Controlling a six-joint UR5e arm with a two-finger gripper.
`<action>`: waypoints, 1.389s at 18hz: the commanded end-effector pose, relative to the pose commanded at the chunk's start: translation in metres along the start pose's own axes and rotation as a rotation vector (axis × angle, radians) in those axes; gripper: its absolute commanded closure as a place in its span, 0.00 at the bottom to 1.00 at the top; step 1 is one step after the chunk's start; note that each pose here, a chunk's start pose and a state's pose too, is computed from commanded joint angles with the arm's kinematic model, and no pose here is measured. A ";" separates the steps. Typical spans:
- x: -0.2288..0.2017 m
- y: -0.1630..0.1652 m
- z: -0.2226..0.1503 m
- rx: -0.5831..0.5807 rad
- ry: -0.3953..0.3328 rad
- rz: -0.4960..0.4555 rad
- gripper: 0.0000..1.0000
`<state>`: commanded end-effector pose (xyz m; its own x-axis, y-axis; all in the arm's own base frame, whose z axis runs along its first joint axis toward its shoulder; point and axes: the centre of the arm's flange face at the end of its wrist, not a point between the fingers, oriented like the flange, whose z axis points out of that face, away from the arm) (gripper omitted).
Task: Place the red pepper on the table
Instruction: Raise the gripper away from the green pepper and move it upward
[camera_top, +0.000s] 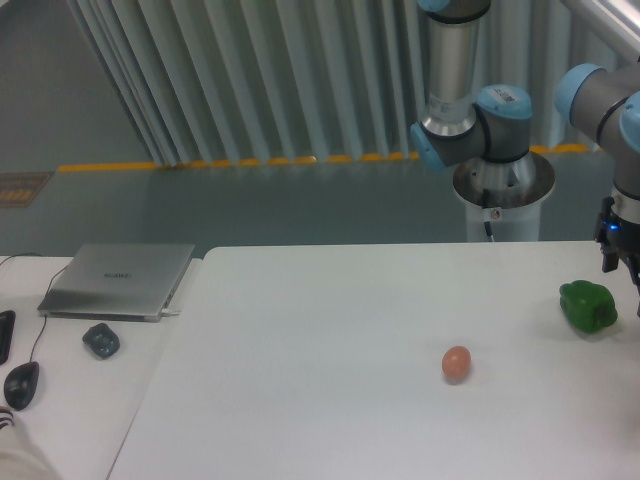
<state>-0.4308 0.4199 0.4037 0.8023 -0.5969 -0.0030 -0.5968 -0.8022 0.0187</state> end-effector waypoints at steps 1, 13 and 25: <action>0.000 0.000 -0.001 0.000 -0.002 0.000 0.00; 0.005 0.018 -0.003 0.101 -0.032 -0.285 0.00; -0.063 0.035 -0.009 0.172 -0.257 -0.788 0.00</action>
<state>-0.5017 0.4296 0.4137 0.9690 0.1704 -0.1789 0.1259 -0.9636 -0.2361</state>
